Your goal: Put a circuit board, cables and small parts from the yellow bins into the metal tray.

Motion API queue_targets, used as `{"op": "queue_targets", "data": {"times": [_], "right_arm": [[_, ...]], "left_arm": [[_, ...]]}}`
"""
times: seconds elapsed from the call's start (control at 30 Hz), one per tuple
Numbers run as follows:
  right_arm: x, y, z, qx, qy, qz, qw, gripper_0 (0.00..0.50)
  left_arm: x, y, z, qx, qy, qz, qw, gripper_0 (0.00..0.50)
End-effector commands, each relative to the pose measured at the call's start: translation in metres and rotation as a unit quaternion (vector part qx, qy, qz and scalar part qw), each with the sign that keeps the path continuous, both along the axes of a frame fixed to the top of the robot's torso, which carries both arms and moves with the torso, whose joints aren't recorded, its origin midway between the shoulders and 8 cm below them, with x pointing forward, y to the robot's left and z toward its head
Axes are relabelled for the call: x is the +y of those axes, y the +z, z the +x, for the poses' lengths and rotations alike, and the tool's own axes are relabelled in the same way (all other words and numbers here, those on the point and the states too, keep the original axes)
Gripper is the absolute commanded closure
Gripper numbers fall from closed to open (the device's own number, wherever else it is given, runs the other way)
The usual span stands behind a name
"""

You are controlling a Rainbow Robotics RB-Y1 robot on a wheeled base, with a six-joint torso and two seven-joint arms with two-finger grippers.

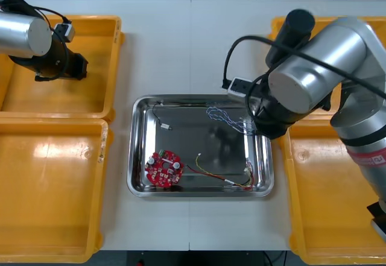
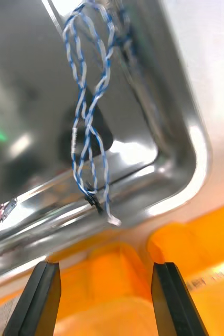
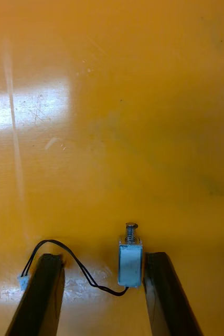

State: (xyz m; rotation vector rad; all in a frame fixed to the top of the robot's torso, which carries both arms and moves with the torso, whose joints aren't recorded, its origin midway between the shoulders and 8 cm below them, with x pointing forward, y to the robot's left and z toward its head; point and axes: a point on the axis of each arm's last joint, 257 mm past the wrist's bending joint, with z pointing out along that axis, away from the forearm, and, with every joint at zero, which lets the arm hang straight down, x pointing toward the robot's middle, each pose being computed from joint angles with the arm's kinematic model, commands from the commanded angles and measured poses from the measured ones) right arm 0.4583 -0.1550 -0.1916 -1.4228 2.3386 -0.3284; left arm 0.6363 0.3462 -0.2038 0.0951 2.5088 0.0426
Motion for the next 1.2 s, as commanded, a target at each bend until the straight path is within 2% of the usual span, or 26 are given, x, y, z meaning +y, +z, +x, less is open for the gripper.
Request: {"op": "queue_targets", "data": {"times": [0.03, 0.27, 0.4, 0.63, 0.73, 0.93, 1.13, 1.2], "right_arm": [[0.012, 0.059, 0.022, -0.044, -0.008, 0.058, 0.997, 0.0], [-0.014, 0.101, 0.036, -0.069, -0.044, 0.104, 0.991, 0.0], [-0.038, 0.114, 0.038, -0.073, -0.091, 0.13, 0.985, 0.0], [-0.088, 0.136, 0.047, -0.085, -0.205, 0.172, 0.96, 0.0], [-0.113, 0.143, 0.049, -0.086, -0.249, 0.188, 0.946, 0.0], [-0.169, 0.146, 0.043, -0.067, -0.328, 0.214, 0.918, 0.0], [-0.222, 0.144, 0.028, -0.075, -0.382, 0.219, 0.895, 0.0], [-0.237, 0.139, 0.021, -0.073, -0.397, 0.22, 0.888, 0.0]], "left_arm": [[-0.021, 0.029, 0.019, -0.03, -0.062, 0.036, 0.997, 0.5], [-0.026, 0.027, 0.02, -0.032, -0.063, 0.035, 0.9969, 0.5], [-0.027, 0.026, 0.019, -0.03, -0.064, 0.032, 0.997, 0.5], [-0.022, 0.03, 0.016, -0.024, -0.061, 0.03, 0.9974, 0.5], [-0.018, 0.04, 0.009, -0.014, -0.06, 0.03, 0.9976, 0.5], [-0.013, 0.073, -0.01, 0.007, -0.065, 0.044, 0.9969, 0.5], [-0.009, 0.1, -0.031, 0.024, -0.065, 0.072, 0.995, 0.5], [-0.014, 0.11, -0.039, 0.028, -0.06, 0.072, 0.9952, 0.5]]}}
